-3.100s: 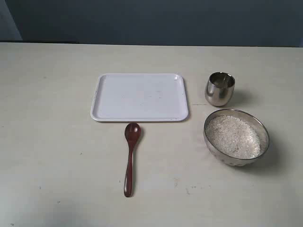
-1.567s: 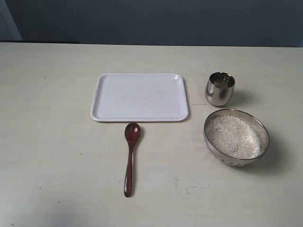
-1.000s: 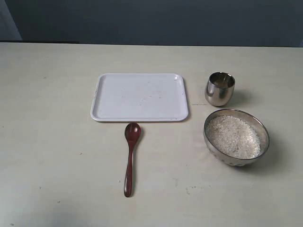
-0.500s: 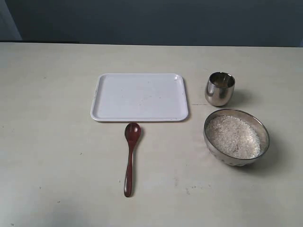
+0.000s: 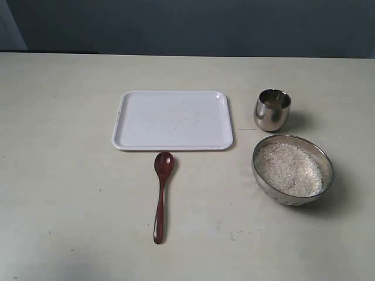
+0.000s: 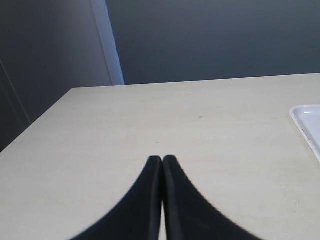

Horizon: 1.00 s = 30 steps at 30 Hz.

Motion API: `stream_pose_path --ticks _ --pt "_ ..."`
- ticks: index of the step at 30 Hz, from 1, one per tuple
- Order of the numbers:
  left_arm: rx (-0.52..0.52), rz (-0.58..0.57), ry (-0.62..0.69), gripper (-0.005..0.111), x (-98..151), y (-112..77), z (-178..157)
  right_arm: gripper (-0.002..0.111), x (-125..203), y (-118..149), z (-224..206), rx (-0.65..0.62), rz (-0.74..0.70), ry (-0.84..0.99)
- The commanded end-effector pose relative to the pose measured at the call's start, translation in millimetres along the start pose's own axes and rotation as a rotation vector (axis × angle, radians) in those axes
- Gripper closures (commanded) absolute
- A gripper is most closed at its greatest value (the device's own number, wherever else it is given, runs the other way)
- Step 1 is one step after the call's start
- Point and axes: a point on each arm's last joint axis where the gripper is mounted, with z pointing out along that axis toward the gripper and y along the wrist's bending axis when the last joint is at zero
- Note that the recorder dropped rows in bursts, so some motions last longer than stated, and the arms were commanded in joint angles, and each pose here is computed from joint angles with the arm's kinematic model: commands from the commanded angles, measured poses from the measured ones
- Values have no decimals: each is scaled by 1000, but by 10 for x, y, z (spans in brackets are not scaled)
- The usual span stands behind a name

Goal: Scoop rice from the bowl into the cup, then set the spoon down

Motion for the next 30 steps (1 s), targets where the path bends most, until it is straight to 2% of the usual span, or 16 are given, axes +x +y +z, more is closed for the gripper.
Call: stream_pose_path --ticks 1,3,5,8,12,15,17,19,24,30 --pt "3 -5 -20 106 -22 -1 -5 109 7 -5 20 5 -118 11" --pt "3 -5 -20 106 -22 -1 -5 109 62 -26 80 40 -175 40" --pt "3 -5 -20 106 -22 -1 -5 109 167 -119 170 164 -187 103" --pt "3 -5 -20 106 -22 -1 -5 109 332 -199 224 281 -80 222" --pt "3 -5 -20 106 -22 -1 -5 109 536 -12 165 148 104 454" --pt "3 -5 -20 106 -22 -1 -5 109 699 390 64 -100 130 690" --pt "3 -5 -20 106 -22 -1 -5 109 805 694 -28 -272 81 840" --pt "3 -5 -20 106 -22 -1 -5 109 892 952 -126 -374 13 956" --pt "3 -5 -20 106 -22 -1 -5 109 1011 1630 -395 -536 -159 1046" --pt "3 -5 -20 106 -22 -1 -5 109 1189 2362 -782 -610 -250 1033"
